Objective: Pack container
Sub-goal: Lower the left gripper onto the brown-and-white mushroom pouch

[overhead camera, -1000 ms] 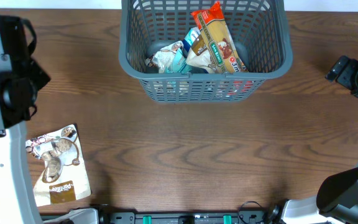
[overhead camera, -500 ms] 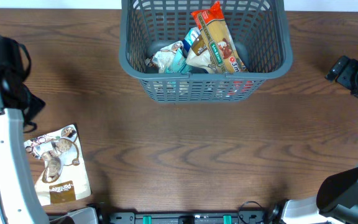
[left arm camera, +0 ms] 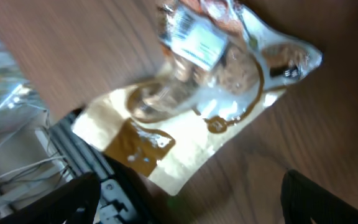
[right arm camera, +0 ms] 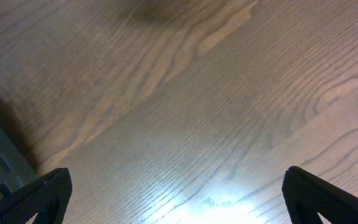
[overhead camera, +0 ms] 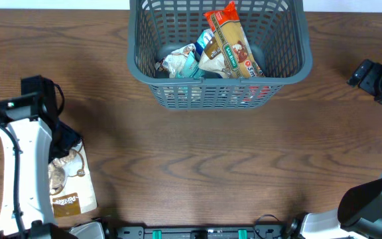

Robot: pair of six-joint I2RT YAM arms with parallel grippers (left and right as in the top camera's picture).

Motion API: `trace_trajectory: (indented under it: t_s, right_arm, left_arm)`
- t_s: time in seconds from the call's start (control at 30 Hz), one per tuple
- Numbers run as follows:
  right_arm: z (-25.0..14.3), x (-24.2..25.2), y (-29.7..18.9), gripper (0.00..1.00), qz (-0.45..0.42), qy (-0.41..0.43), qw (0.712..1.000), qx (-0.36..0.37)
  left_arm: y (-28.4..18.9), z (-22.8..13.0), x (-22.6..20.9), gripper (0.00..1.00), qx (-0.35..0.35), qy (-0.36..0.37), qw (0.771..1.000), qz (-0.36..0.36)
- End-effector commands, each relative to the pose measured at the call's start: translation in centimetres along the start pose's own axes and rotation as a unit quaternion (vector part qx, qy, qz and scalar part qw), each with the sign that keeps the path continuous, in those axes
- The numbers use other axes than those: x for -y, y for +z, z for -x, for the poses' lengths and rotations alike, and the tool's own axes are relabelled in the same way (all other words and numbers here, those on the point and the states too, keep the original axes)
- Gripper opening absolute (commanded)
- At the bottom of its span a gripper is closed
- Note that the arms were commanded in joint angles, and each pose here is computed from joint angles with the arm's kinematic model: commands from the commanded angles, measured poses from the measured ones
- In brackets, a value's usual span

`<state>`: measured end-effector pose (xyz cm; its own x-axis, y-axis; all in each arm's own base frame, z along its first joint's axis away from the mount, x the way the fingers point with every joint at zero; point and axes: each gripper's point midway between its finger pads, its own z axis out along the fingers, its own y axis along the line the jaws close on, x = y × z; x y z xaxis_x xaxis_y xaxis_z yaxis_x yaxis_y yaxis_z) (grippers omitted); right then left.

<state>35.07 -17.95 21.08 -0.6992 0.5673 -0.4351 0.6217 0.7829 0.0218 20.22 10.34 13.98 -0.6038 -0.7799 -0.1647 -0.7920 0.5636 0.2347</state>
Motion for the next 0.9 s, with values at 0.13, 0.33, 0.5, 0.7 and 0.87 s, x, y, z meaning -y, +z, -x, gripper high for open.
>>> trace_trajectory:
  t_s: [0.13, 0.33, 0.5, 0.7, 0.87]
  right_arm:
    - [0.0, 0.1, -0.1, 0.99, -0.002, 0.006, 1.000, 0.002]
    - [0.0, 0.1, -0.1, 0.99, -0.002, 0.006, 1.000, 0.002]
    - [0.0, 0.1, -0.1, 0.99, -0.002, 0.006, 1.000, 0.002]
    - [0.0, 0.1, -0.1, 0.99, -0.002, 0.006, 1.000, 0.002]
    - [0.0, 0.1, -0.1, 0.99, -0.002, 0.006, 1.000, 0.002]
  left_arm:
    - [2.3, -1.0, -1.1, 0.84, -0.040, 0.057, 0.997, -0.015]
    - [3.0, -0.6, -2.5, 0.84, -0.075, 0.054, 0.994, -0.060]
    - [3.8, -0.2, -4.0, 0.84, -0.093, 0.030, 0.993, -0.069]
    - [5.5, 1.7, -3.9, 0.84, -0.083, 0.049, 0.993, -0.074]
    - [7.3, 4.5, -2.5, 0.87, -0.046, 0.095, 0.991, -0.086]
